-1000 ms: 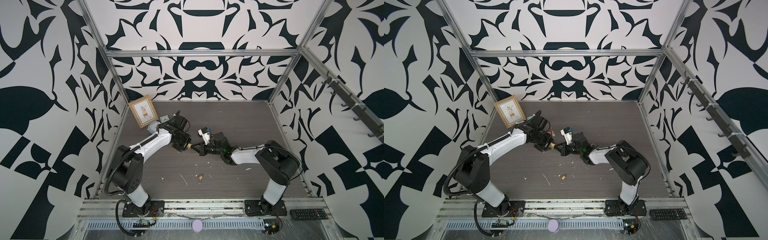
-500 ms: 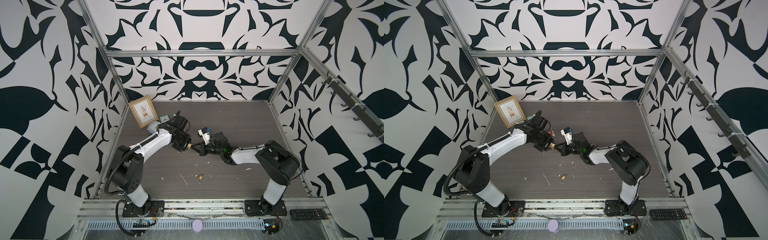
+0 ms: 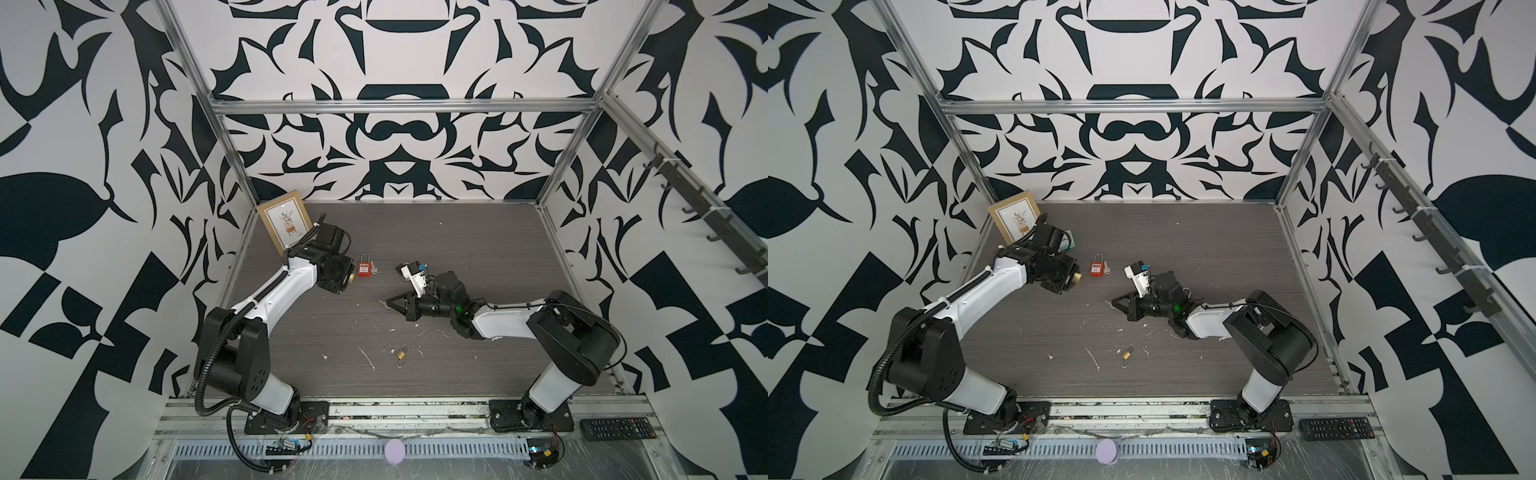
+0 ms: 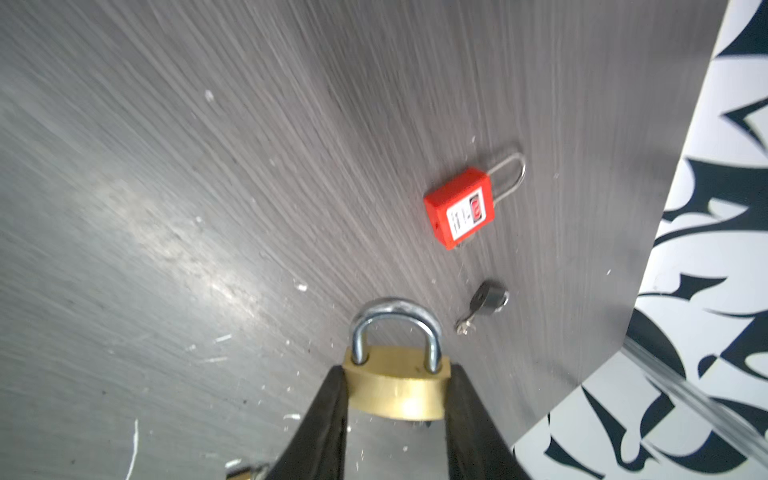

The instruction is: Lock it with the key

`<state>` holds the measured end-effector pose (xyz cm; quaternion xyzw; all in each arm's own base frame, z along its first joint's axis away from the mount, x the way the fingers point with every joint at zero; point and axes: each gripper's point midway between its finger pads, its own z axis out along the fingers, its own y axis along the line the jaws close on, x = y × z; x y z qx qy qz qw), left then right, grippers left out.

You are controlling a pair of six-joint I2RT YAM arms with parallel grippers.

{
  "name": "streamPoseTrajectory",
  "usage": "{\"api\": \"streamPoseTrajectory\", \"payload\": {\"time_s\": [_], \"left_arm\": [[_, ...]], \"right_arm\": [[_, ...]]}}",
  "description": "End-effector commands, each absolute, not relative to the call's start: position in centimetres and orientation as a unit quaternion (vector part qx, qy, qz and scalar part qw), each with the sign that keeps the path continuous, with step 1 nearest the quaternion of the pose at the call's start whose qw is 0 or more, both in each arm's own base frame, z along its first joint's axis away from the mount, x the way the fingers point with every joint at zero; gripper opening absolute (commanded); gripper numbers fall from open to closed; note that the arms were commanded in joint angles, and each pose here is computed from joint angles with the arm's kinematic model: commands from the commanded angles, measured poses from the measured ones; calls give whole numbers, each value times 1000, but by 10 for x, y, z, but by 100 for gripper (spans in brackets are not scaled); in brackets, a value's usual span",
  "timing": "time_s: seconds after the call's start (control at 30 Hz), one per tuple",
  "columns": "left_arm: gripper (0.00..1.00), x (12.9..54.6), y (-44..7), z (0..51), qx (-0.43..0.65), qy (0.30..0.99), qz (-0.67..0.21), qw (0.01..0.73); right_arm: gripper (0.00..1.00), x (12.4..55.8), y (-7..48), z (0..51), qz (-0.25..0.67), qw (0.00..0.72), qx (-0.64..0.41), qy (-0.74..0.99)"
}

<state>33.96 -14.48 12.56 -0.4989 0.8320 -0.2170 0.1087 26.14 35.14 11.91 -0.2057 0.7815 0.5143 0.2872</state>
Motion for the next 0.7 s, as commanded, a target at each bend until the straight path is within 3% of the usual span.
{"api": "streamPoseTrajectory", "payload": {"time_s": [0.0,0.23,0.47,0.67], "left_arm": [[0,333,-134,129,-488,841,-192,136],[0,335,-162,144,-347,904,-193,160],[0,294,-244,122,-99,978,-141,114],[0,260,-295,88,61,990,-103,74]], "right_arm": [[0,260,348,131,519,296,-217,772],[0,282,310,131,444,315,-162,823],[0,298,241,126,338,333,-68,878],[0,295,206,118,307,340,-16,889]]}}
